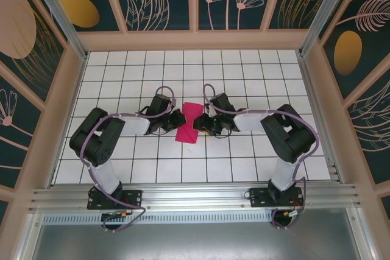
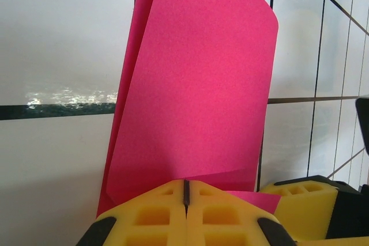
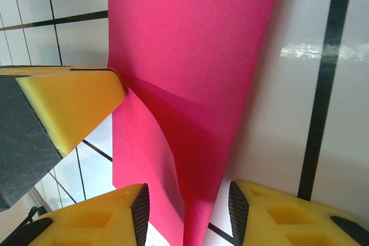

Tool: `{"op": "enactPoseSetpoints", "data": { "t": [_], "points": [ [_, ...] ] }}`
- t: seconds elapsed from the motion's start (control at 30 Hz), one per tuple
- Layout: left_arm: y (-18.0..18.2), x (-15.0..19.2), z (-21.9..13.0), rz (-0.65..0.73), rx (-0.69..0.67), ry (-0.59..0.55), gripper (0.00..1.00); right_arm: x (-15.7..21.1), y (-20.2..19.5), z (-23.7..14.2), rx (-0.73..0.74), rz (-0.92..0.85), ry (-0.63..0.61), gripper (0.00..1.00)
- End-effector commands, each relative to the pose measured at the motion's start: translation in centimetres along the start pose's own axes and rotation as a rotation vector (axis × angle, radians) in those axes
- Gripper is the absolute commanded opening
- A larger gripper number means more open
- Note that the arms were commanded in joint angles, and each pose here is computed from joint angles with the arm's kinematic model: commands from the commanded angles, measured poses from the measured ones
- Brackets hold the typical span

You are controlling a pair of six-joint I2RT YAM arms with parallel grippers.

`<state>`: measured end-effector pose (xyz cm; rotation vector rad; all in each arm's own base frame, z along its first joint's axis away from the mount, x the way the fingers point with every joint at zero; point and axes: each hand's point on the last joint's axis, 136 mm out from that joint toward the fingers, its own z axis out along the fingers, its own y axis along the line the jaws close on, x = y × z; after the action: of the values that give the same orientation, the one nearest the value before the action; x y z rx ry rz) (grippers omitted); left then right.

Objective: Fold a paper plane with a square sheet of paper (pick it up from the middle)
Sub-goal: Turn over the paper at the center of the table.

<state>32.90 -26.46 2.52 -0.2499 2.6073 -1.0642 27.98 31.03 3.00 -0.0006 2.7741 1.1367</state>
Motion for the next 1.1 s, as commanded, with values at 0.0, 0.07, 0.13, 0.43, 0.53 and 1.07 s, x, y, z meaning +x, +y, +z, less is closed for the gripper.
{"op": "enactPoseSetpoints", "data": {
  "t": [0.0, 0.07, 0.13, 0.43, 0.53, 1.07],
  "points": [
    [1.0, 0.3, 0.4, -0.005, -0.036, 0.009, 0.03, -0.3, 1.0, 0.6, -0.040, 0.001, 0.009, 0.44],
    [1.1, 0.4, 0.5, -0.008, -0.038, 0.013, 0.03, -0.3, 1.3, 0.6, -0.058, 0.003, 0.010, 0.43],
    [1.2, 0.5, 0.5, -0.010, -0.039, 0.015, 0.03, -0.3, 1.6, 0.7, -0.072, 0.002, 0.011, 0.42],
    [1.2, 0.6, 0.6, -0.013, -0.035, 0.020, 0.03, -0.5, 1.9, 1.2, -0.109, -0.003, 0.003, 0.34],
    [1.2, 0.6, 0.5, -0.017, -0.034, 0.014, 0.03, -0.5, 2.0, 1.4, -0.125, -0.002, 0.003, 0.31],
    [-2.9, -2.6, -5.9, -0.027, 0.044, -0.228, 0.05, -1.9, 2.8, -1.8, -0.005, -0.124, -0.061, 0.00]
  ]
}}
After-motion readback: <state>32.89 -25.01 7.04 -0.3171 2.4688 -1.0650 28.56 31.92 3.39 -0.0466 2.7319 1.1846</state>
